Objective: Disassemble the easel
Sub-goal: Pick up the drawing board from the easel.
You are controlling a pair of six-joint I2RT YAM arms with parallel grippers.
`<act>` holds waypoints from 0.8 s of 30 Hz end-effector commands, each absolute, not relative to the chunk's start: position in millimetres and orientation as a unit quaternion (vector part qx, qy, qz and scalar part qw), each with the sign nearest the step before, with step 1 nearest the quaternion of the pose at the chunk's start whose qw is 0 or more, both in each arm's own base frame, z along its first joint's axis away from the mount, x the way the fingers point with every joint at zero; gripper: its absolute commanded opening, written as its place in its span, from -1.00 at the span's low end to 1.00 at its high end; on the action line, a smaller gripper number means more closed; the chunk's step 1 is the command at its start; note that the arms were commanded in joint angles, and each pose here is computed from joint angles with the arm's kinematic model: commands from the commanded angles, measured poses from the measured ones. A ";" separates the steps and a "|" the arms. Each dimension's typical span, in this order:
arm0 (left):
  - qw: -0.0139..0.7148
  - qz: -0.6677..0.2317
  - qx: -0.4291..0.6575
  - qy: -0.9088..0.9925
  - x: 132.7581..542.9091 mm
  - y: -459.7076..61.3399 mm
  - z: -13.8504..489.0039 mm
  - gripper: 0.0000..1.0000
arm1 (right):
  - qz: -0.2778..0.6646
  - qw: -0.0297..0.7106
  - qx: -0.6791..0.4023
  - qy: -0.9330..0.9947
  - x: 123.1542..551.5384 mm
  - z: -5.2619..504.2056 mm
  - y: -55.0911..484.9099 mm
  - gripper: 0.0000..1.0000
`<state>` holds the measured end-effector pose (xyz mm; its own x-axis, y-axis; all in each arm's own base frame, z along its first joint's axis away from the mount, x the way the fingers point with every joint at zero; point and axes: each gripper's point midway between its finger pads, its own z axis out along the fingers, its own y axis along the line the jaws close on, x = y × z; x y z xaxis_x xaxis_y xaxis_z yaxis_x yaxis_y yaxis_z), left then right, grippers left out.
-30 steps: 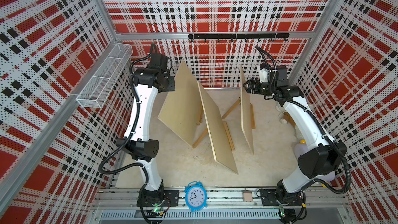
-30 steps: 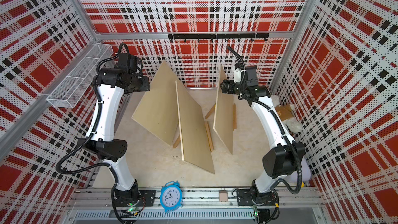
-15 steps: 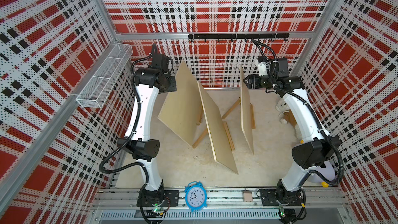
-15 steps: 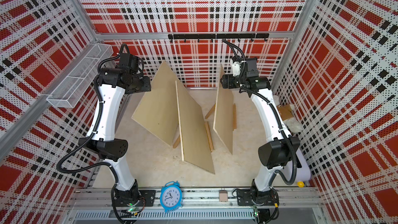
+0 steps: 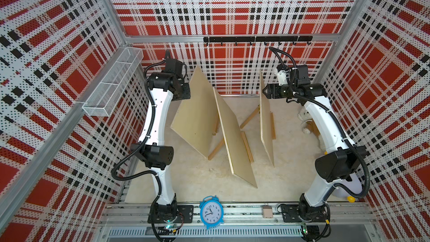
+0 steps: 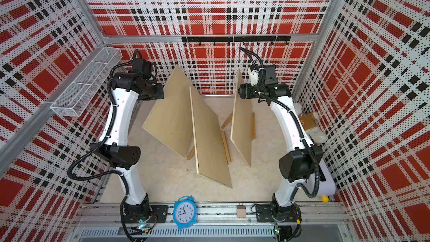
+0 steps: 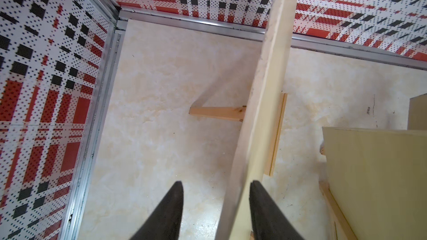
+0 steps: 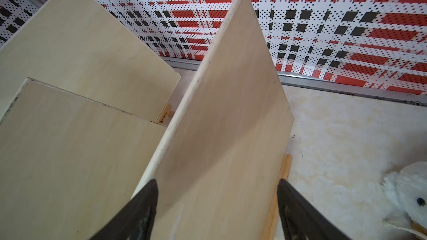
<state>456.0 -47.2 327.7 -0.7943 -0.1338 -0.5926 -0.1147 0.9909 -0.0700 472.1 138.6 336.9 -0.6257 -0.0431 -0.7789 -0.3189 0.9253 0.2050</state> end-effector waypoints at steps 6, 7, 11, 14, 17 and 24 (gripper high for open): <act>0.317 -0.041 -0.052 0.946 465.2 -51.3 326.5 -0.10 | 0.176 0.424 -0.087 0.884 470.0 336.4 140.6 0.65; 0.317 -0.044 -0.052 0.946 466.4 -51.2 326.0 -0.13 | 0.175 0.423 -0.086 0.885 469.1 335.4 140.0 0.65; 0.312 -0.052 -0.051 0.947 471.1 -52.3 320.8 -0.14 | 0.173 0.422 -0.082 0.886 468.0 333.5 138.1 0.66; 0.312 -0.059 -0.051 0.947 475.5 -54.4 318.1 -0.14 | 0.171 0.423 -0.082 0.886 467.9 334.3 137.7 0.66; 0.311 -0.074 -0.048 0.946 480.3 -60.1 315.7 -0.17 | 0.170 0.425 -0.083 0.885 468.0 335.4 137.4 0.66; 0.304 -0.085 -0.046 0.948 487.9 -66.0 307.3 -0.24 | 0.161 0.418 -0.088 0.890 470.2 331.4 136.4 0.67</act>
